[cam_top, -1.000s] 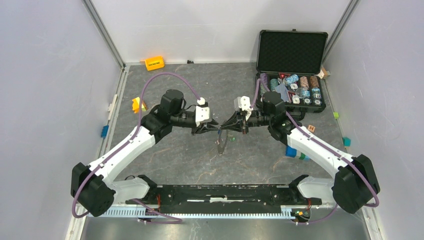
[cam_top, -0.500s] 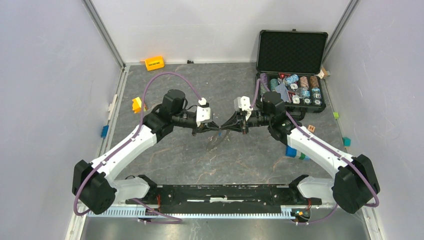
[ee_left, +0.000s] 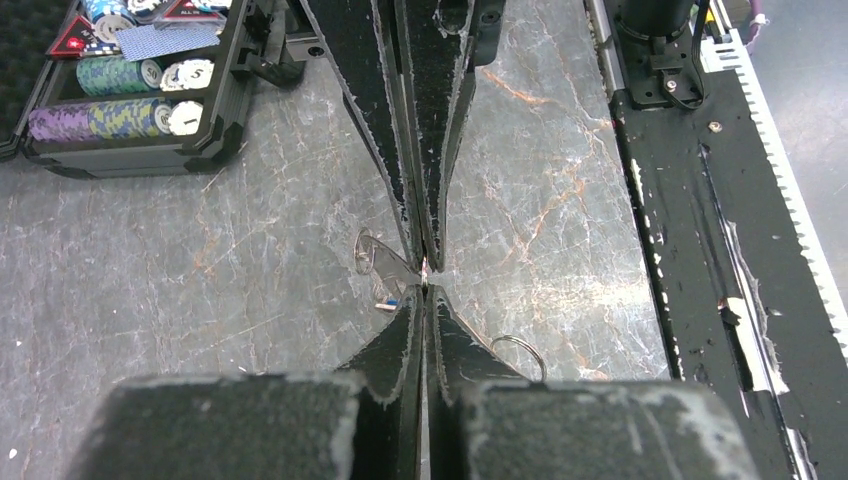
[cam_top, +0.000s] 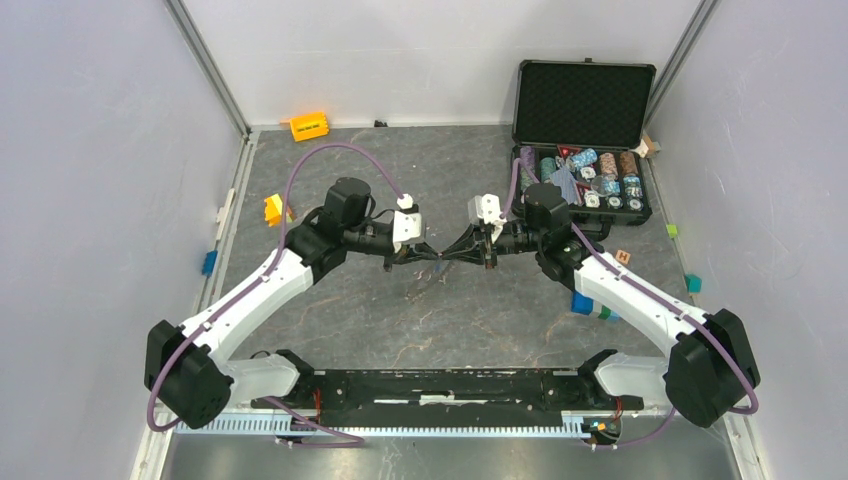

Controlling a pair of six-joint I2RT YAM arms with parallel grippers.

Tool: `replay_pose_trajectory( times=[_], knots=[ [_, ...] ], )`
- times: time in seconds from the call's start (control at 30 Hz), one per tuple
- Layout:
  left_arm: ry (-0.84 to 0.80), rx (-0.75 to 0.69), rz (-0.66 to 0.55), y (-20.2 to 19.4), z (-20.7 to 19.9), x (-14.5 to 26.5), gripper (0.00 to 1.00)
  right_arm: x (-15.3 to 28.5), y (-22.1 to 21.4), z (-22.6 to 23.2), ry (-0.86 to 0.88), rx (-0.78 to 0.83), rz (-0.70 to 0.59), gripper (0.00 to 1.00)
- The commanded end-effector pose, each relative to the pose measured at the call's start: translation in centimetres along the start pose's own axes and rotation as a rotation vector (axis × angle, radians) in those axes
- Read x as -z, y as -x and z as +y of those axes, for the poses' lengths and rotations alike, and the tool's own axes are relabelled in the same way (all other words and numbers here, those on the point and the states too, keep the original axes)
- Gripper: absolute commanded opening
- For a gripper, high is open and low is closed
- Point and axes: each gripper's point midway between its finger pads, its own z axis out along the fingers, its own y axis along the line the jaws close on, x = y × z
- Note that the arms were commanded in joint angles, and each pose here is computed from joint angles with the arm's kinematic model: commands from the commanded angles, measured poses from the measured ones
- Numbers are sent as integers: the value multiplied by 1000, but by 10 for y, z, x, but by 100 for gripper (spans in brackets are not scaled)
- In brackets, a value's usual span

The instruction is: Put the keys on the keyring

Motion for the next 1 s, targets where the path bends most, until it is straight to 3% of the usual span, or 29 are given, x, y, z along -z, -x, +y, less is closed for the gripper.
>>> replay_pose_trajectory(
  times=[0.0, 0.43, 0.97],
  knots=[
    [-1, -13, -55, 34, 4, 5, 2, 2, 4, -11, -47, 53, 6, 3],
    [33, 22, -20, 35, 9, 8, 2, -1, -3, -10, -50, 57, 39, 9],
    [39, 10, 33, 23, 6, 4, 2, 2, 16, -9, -30, 105, 52, 28]
  ],
)
